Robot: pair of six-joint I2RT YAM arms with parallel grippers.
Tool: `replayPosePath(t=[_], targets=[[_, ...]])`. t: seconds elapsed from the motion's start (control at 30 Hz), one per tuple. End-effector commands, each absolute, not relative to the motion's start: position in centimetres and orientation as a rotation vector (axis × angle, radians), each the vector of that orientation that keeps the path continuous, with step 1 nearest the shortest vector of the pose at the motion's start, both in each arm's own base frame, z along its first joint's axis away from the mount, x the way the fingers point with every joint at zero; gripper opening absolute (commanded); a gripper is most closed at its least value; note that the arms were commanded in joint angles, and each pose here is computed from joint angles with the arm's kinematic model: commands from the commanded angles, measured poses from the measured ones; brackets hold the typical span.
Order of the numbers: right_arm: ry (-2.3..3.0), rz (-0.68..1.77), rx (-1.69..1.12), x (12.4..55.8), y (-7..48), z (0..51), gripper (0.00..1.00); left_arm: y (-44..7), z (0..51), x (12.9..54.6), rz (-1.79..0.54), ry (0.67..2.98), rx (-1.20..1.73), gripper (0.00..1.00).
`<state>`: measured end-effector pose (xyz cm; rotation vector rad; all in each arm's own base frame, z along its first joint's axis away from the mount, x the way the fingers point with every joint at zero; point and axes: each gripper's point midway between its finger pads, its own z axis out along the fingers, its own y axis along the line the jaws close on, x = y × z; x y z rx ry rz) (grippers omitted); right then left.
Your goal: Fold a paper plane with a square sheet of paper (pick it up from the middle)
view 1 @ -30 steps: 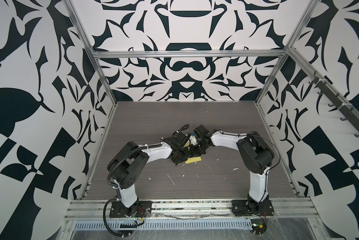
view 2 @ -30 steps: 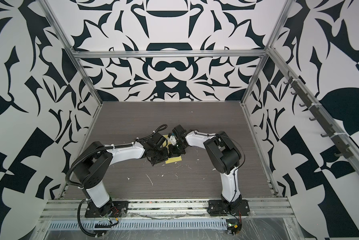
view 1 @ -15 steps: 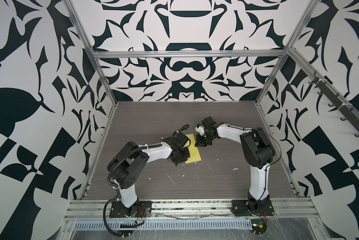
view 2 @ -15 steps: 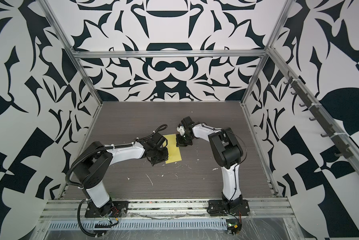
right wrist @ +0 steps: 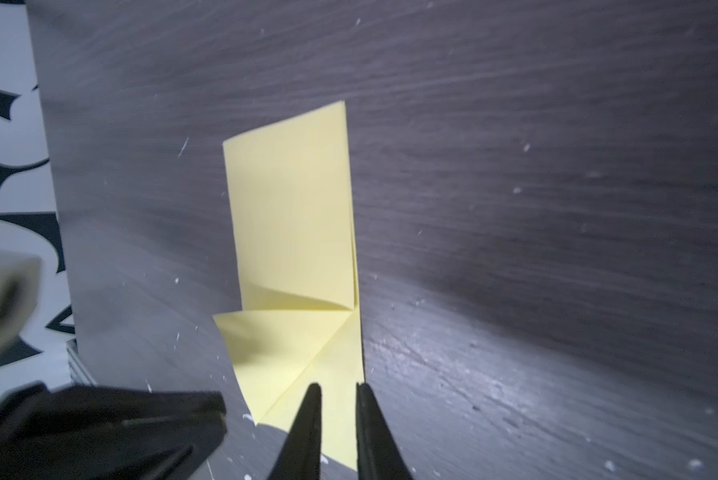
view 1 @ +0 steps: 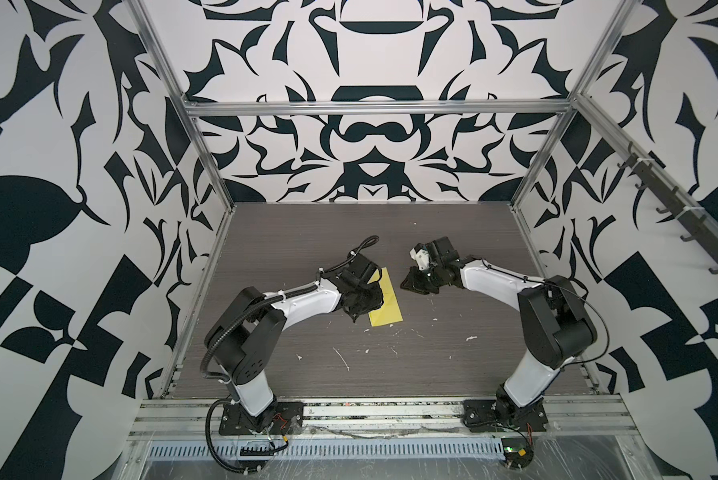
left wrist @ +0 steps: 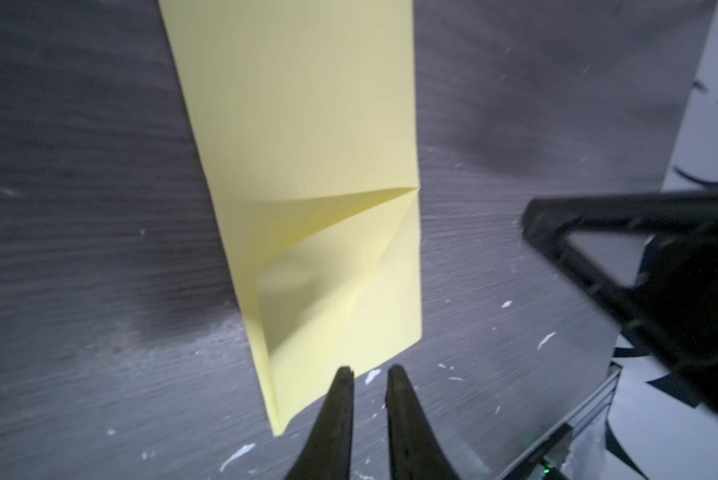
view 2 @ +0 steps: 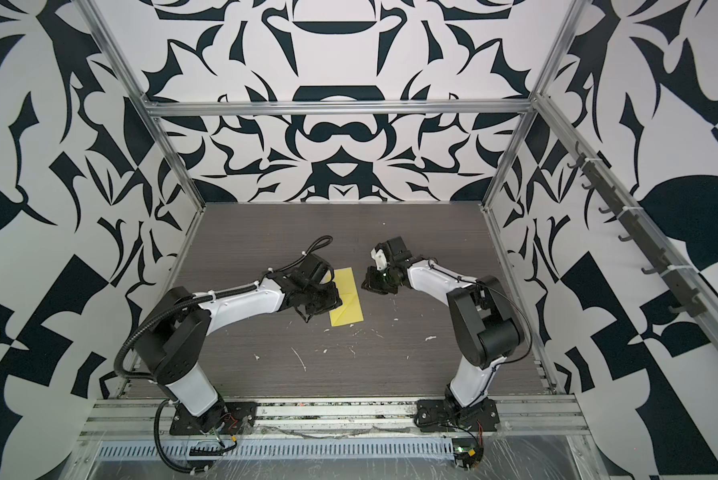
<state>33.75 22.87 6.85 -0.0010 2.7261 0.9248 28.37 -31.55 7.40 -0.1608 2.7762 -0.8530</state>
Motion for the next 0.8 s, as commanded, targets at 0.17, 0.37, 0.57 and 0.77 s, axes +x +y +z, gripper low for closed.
replayPosePath(t=[0.17, 0.37, 0.57, 0.77], targets=[[2.647, 1.195, 0.1, 32.5, 25.3, 6.6, 0.34, -30.6, 6.4, 31.1, -0.8, 2.765, -0.214, 0.16], [2.655, 1.211, 0.105, 32.4, 26.2, 6.0, 0.44, -29.8, 4.4, 31.3, -0.7, 2.81, -0.225, 0.1], [2.671, 1.229, 0.125, 32.4, 26.8, 5.4, 0.48, -28.7, 2.8, 31.1, -0.631, 2.849, -0.296, 0.07], [2.682, 1.235, 0.133, 32.5, 27.3, 5.1, 0.48, -28.3, 1.5, 30.5, -0.607, 2.886, -0.346, 0.06]])
